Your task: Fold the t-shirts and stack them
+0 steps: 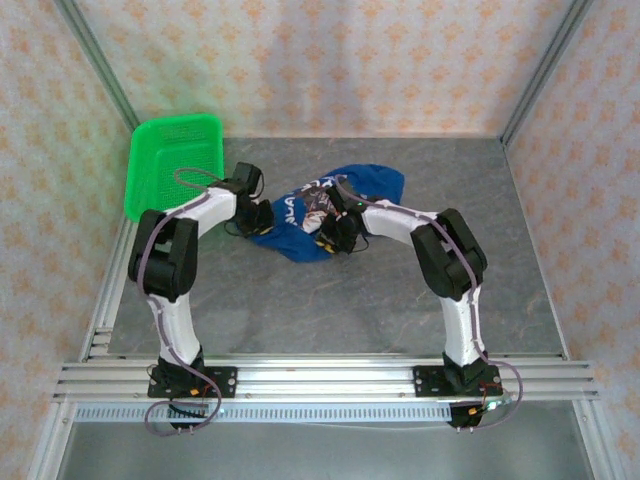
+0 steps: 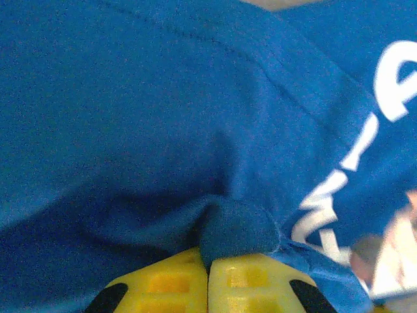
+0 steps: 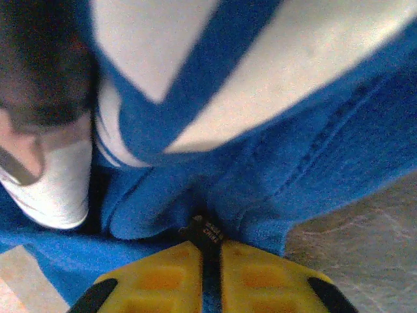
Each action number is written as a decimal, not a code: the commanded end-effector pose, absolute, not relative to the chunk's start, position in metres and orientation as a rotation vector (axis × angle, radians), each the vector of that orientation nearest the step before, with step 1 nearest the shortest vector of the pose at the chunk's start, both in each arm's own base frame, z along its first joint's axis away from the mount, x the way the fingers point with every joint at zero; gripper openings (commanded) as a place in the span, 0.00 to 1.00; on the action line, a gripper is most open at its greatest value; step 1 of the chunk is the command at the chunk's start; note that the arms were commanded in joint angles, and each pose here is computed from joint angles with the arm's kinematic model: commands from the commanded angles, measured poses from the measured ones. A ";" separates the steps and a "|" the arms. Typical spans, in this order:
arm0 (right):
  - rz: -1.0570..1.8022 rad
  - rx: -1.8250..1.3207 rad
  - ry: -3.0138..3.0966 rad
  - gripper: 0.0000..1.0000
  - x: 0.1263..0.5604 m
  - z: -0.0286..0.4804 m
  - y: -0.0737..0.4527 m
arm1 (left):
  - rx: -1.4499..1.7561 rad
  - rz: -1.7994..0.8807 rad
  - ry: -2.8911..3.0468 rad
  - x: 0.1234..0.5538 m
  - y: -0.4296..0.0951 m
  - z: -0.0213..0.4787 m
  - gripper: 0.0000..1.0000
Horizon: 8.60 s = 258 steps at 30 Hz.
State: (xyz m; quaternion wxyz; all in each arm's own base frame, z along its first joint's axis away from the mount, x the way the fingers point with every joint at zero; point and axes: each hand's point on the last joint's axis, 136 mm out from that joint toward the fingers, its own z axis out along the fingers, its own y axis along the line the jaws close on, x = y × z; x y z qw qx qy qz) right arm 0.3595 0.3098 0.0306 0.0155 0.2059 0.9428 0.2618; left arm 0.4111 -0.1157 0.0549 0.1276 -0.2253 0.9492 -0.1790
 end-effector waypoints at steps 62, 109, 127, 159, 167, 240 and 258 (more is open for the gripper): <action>0.411 0.945 2.667 0.59 0.194 0.055 0.091 | -0.313 -0.937 2.802 0.312 -0.234 0.076 0.76; 1.169 0.299 1.875 0.00 0.364 0.486 0.169 | -0.066 -0.662 1.840 0.395 -0.148 0.538 0.05; 1.284 0.395 2.044 0.00 0.265 0.412 0.158 | 0.019 -0.757 2.001 0.338 -0.155 0.454 0.05; 0.818 0.787 2.309 0.00 0.363 0.302 0.077 | 0.017 -0.573 2.075 0.548 -0.204 0.372 0.07; 0.662 0.827 2.081 0.33 0.480 0.268 0.004 | -0.167 -0.774 1.998 0.605 -0.221 0.359 0.81; 0.810 0.937 2.621 0.76 0.166 0.115 0.111 | -0.725 -0.276 2.638 0.443 -0.016 0.093 0.72; 0.803 0.951 2.619 0.76 0.167 0.115 0.111 | -0.790 -0.242 2.762 0.443 -0.023 0.028 0.61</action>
